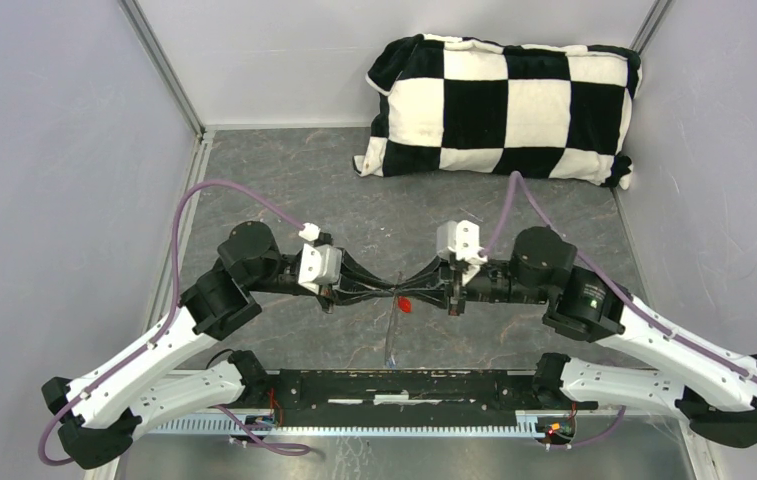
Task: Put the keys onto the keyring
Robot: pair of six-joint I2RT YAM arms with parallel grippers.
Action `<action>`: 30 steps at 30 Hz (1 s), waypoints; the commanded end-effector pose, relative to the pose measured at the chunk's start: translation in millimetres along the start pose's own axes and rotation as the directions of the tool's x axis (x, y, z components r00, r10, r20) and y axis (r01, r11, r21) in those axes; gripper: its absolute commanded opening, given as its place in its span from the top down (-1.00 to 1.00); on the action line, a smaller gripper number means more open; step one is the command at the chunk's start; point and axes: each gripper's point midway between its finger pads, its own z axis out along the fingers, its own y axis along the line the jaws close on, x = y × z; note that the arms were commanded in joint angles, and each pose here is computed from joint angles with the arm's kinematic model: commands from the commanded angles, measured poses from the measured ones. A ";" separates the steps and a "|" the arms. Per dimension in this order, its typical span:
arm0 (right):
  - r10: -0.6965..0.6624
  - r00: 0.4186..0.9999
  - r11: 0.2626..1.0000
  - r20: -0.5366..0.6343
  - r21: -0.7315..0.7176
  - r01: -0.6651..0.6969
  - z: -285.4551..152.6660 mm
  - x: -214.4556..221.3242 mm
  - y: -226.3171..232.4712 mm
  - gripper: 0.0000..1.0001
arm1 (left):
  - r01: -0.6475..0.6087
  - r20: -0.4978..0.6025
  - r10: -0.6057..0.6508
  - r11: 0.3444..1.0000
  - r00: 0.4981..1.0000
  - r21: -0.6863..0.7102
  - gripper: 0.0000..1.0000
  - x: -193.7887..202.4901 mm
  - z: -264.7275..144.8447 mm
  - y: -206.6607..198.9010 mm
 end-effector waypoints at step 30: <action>0.013 0.931 0.996 -0.366 -0.081 -0.046 25.4 21.4 -7.5 0.92 | -0.128 -0.230 0.150 0.986 0.962 0.109 0.96 58.6 -6.2 -0.7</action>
